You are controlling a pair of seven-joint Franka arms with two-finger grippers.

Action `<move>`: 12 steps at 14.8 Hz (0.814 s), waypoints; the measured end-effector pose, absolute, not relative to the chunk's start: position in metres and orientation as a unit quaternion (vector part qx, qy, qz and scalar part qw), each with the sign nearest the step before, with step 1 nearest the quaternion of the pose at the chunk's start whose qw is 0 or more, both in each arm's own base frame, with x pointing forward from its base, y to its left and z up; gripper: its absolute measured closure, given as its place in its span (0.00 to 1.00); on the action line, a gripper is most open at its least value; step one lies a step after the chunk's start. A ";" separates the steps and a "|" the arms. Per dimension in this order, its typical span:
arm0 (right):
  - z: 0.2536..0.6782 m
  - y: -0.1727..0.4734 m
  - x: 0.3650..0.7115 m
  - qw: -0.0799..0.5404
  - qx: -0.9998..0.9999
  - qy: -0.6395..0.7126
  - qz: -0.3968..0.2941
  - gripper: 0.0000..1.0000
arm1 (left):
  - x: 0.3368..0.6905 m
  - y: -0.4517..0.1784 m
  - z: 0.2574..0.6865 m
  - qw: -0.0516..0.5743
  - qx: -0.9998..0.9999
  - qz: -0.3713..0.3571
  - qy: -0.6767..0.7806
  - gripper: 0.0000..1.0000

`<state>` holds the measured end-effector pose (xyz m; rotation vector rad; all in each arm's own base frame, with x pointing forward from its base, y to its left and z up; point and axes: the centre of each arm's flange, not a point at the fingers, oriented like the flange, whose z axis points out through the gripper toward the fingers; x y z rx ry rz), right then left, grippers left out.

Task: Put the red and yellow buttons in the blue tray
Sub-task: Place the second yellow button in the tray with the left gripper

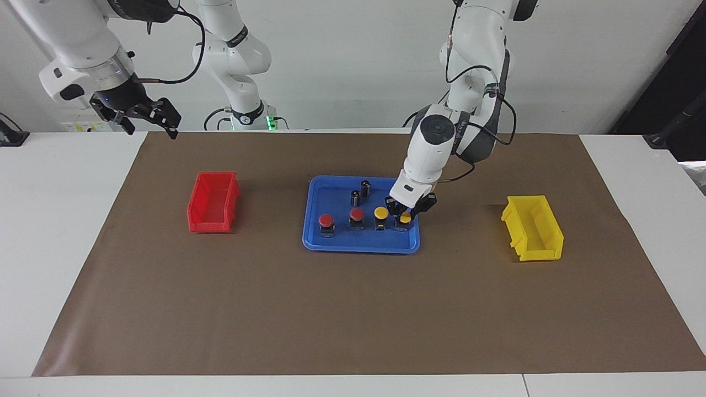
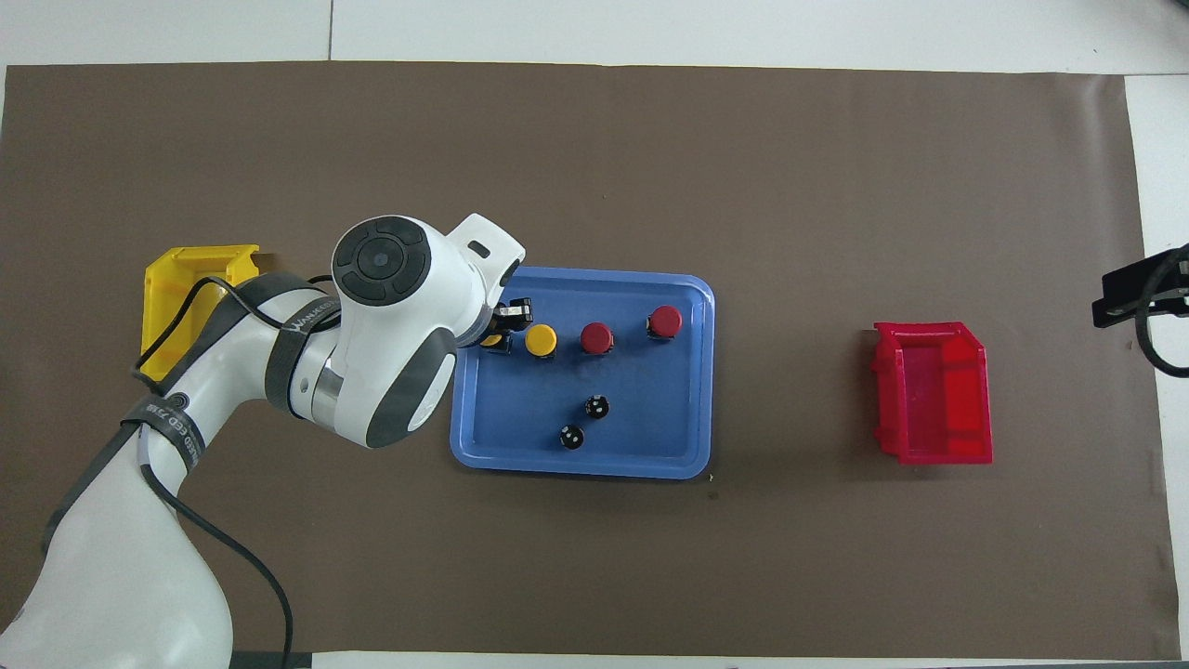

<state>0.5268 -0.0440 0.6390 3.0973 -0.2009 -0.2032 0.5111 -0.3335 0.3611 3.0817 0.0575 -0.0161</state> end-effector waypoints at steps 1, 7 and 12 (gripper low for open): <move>0.639 -0.045 0.527 0.016 0.996 -0.065 -0.065 0.00 | 0.511 -0.333 0.361 0.029 0.999 -0.006 0.020 0.44; 0.639 -0.061 0.525 0.012 0.995 -0.074 -0.066 0.00 | 0.520 -0.313 0.415 0.016 0.999 -0.027 0.030 0.01; 0.639 -0.063 0.525 0.011 0.995 -0.073 -0.066 0.00 | 0.544 -0.225 0.509 0.011 0.999 -0.029 -0.024 0.00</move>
